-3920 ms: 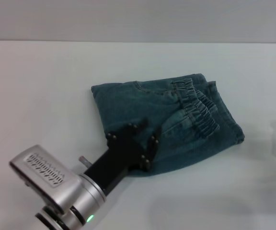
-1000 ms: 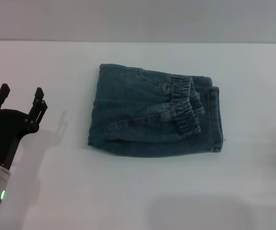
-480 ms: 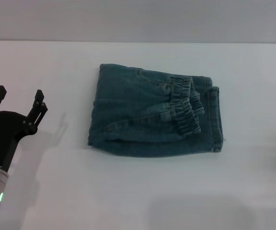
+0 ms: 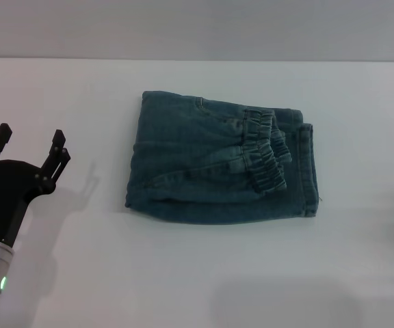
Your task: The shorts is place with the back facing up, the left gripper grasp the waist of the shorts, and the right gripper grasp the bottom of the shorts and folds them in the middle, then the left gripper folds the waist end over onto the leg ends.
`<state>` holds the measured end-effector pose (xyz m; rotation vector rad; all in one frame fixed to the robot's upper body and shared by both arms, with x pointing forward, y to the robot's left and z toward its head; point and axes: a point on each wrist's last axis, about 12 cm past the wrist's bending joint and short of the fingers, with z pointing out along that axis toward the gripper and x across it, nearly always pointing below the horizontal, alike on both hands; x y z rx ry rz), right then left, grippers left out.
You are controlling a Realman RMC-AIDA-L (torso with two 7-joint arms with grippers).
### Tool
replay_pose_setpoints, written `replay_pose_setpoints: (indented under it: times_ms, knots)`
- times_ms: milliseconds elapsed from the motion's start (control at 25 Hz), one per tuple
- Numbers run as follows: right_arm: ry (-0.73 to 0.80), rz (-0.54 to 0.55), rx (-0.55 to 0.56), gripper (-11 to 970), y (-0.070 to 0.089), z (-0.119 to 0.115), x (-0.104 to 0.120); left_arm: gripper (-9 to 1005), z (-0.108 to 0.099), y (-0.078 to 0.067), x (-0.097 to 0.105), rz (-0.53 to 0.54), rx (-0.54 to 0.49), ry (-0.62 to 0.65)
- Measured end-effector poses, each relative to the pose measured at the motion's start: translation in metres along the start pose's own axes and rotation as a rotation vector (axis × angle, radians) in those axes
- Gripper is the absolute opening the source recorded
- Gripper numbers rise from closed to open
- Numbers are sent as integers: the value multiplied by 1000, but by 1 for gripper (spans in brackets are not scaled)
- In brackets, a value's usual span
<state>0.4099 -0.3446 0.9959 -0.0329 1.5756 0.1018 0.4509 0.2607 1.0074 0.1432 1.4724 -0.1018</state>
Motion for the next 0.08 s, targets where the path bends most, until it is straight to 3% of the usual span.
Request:
replay_pose_setpoints:
  times_ms: [80]
  knots:
    - [-1, 0, -1, 676, 0, 0, 0, 865, 1, 0, 0, -1, -2, -1]
